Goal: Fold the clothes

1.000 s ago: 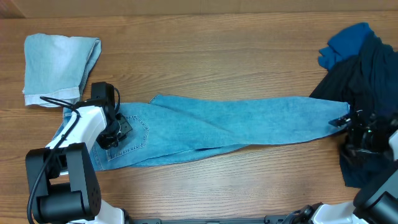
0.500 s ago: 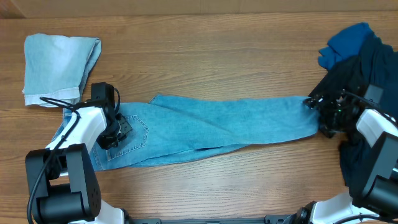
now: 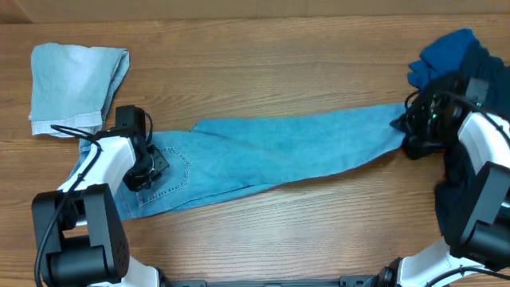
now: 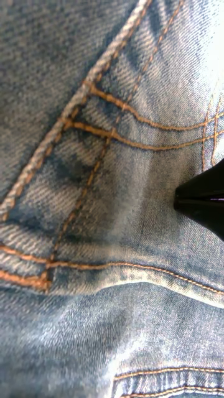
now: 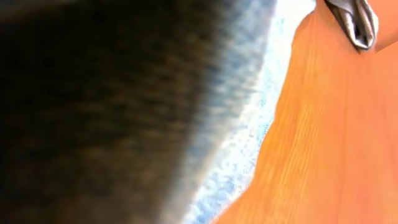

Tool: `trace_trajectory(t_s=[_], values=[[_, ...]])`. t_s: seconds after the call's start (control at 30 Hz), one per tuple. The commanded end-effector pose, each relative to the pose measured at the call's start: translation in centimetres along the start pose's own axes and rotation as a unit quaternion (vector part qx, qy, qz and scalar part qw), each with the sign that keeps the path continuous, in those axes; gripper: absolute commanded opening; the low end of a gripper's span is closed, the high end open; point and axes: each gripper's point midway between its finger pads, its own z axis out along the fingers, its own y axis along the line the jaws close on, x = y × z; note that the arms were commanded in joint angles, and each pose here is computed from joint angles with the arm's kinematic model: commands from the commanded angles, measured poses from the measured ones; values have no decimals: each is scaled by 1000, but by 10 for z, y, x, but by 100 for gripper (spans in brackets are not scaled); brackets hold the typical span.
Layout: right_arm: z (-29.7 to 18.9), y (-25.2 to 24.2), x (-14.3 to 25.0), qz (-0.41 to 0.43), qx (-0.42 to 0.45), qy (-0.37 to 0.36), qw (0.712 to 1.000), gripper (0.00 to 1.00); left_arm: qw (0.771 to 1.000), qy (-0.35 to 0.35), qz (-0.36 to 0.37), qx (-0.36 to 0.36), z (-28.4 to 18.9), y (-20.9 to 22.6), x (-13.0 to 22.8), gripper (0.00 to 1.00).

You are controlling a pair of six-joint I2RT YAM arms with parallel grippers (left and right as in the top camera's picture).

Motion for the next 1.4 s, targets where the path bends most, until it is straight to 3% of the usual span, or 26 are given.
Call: trace_trajectory(t_s=[0.0, 0.13, 0.3, 0.43, 0.6, 0.7, 0.9, 1.17, 1.2, 1.23, 1.27, 1.3, 1.37], values=[[-57, 18, -43, -41, 42, -104, 993, 4, 999, -37, 1, -7, -20, 11, -17, 4], [-109, 0, -62, -34, 141, -174, 974, 4, 989, -137, 29, 45, -95, 1, -47, 8], [-153, 30, -66, -99, 157, -213, 959, 4, 972, -202, 59, 106, -154, -7, -46, 13], [-120, 75, -21, -197, 142, -156, 957, 4, 971, -192, 68, 121, -159, -8, -36, 12], [-68, 142, 82, -375, 120, -67, 917, 4, 973, -176, 81, 124, -157, -8, -28, 10], [-42, 149, 139, -456, 120, -12, 882, 4, 973, -176, 81, 123, -157, -7, -27, 10], [12, 128, 212, -505, 125, 46, 853, 4, 970, -175, 88, 142, -163, -14, -27, 10], [52, 143, 240, -534, 103, 42, 838, 4, 961, -200, 96, 163, -186, -17, -28, 13], [54, 144, 246, -539, 100, 44, 835, 28, 961, -202, 97, 163, -187, -17, -27, 14], [55, 148, 253, -545, 92, 47, 832, 59, 961, -202, 98, 163, -187, -17, -27, 14], [56, 153, 263, -551, 74, 54, 829, 81, 961, -202, 98, 163, -187, -17, -27, 14], [57, 158, 271, -556, 58, 61, 827, 91, 961, -202, 98, 163, -187, -17, -27, 14], [52, 169, 292, -555, 16, 96, 826, 92, 961, -201, 98, 163, -187, -16, -27, 14]])
